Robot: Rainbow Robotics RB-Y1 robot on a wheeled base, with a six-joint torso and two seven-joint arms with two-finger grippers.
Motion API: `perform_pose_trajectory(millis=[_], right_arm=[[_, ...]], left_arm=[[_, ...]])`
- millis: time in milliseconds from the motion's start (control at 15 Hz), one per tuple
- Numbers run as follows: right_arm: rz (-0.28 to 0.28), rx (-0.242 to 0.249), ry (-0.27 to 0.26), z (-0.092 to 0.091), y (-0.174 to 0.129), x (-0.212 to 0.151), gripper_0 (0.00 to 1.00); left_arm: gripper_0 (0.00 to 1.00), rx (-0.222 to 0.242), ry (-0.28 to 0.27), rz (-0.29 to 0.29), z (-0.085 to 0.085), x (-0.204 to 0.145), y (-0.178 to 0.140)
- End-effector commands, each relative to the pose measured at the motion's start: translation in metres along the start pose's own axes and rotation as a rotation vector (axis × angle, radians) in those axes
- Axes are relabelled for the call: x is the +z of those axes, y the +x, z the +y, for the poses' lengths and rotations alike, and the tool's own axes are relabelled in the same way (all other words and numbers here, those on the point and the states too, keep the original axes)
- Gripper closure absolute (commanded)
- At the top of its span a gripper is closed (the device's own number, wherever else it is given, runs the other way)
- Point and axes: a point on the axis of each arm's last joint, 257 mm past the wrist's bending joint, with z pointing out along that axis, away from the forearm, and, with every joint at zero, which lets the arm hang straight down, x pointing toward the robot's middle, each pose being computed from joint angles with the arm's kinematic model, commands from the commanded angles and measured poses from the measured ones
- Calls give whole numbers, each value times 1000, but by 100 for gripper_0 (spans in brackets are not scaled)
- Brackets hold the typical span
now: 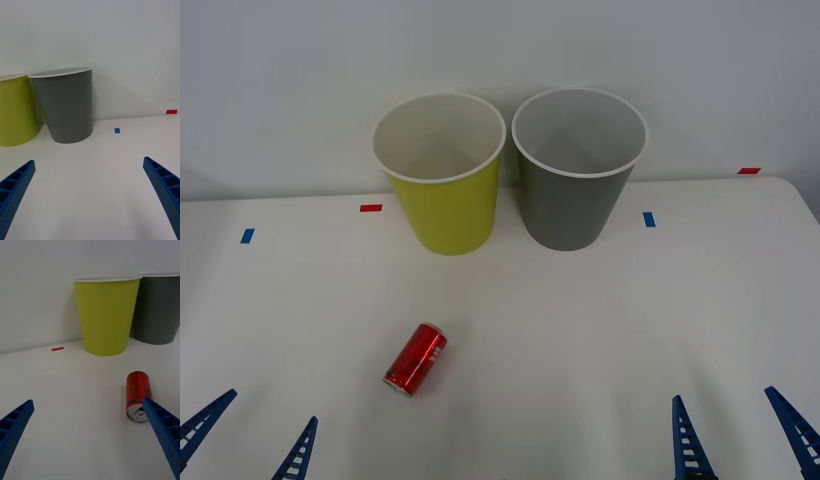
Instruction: Put cans in the gray bin and PET bottles in the light green bin.
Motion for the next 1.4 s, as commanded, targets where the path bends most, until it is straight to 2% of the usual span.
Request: perform_pose_trajectory(millis=[67, 200, 400, 667, 867, 1267, 1400], right_arm=[[0, 0, 0, 0, 0, 0, 0], [0, 0, 0, 0, 0, 0, 0], [0, 0, 0, 0, 0, 0, 0], [0, 0, 0, 0, 0, 0, 0], [0, 0, 0, 0, 0, 0, 0], [0, 0, 0, 0, 0, 0, 0], [0, 0, 0, 0, 0, 0, 0]], left_arm=[[0, 26, 86, 61, -17, 27, -6], [0, 40, 127, 121, -32, 39, -11], [0, 77, 157, 206, -39, 57, -11], [0, 174, 207, 309, -44, 88, -16], [0, 206, 230, 385, -58, 98, -28], [0, 249, 291, 498, -84, 110, -31], [0, 230, 307, 537, -88, 112, -29]])
